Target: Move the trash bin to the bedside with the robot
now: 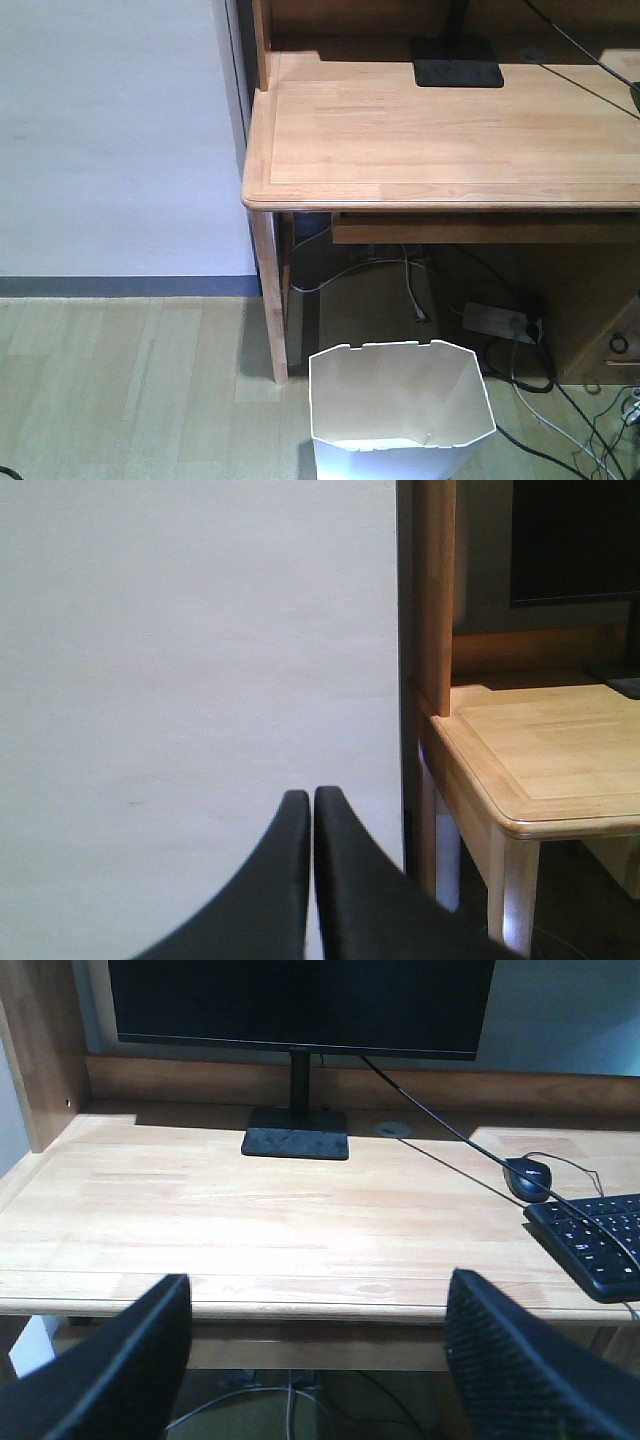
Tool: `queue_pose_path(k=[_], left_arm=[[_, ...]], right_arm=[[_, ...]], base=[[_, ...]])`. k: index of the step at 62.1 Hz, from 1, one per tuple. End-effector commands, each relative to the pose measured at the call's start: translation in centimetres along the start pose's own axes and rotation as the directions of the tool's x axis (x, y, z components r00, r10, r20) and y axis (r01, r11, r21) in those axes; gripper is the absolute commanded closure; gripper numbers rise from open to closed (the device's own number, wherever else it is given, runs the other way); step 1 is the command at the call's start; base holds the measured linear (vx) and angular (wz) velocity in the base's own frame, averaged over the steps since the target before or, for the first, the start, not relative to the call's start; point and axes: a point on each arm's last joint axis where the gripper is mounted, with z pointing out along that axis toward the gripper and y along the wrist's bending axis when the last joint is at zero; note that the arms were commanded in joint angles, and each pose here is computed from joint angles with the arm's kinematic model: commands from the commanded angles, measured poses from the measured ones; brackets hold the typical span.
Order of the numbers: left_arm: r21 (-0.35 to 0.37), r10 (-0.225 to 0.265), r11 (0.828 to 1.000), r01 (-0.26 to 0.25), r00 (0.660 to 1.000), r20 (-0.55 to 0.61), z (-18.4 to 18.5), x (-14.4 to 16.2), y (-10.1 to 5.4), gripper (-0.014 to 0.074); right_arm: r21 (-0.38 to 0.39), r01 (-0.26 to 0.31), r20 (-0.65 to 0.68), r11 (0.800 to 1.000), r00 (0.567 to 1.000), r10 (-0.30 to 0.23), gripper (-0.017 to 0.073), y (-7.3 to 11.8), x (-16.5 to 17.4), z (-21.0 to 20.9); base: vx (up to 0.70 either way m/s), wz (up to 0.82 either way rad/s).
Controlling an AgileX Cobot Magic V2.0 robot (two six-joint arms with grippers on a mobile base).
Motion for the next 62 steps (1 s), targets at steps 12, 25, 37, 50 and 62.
queue_pose_path(k=[12,25,37,50,62], left_arm=[[0.008,-0.024,1.0,0.023,0.997,0.068,0.0,-0.3,0.0,0.06],[0.008,-0.024,1.0,0.023,0.997,0.068,0.0,-0.3,0.0,0.06],[0.008,-0.024,1.0,0.023,0.997,0.068,0.0,-0.3,0.0,0.06],[0.008,-0.024,1.0,0.023,0.997,0.068,0.0,-0.3,0.0,0.06],[0.008,-0.024,1.0,0.023,0.997,0.068,0.0,-0.3,0.0,0.06]], right_arm=[[0.01,-0.06,-0.098,0.998,0.993,0.06,0.0063,-0.3,-3.2,1.7],[0.013,-0.092,-0.353,0.996,0.931,0.09,0.0064,-0.3,-3.6,4.7],[-0.021,-0.071,-0.519,0.997,0.853,0.049,0.0064,0.1,-2.5,7.8],[-0.063,-0.086,-0.7,0.994,0.714,0.017,0.0064,0.7,0.8,12.4],[-0.098,-0.083,-0.817,0.992,0.575,-0.033,0.0064,1.1,4.8,16.7]], base=[[0.0,0.0],[0.0,0.0],[0.0,0.0],[0.0,0.0],[0.0,0.0]])
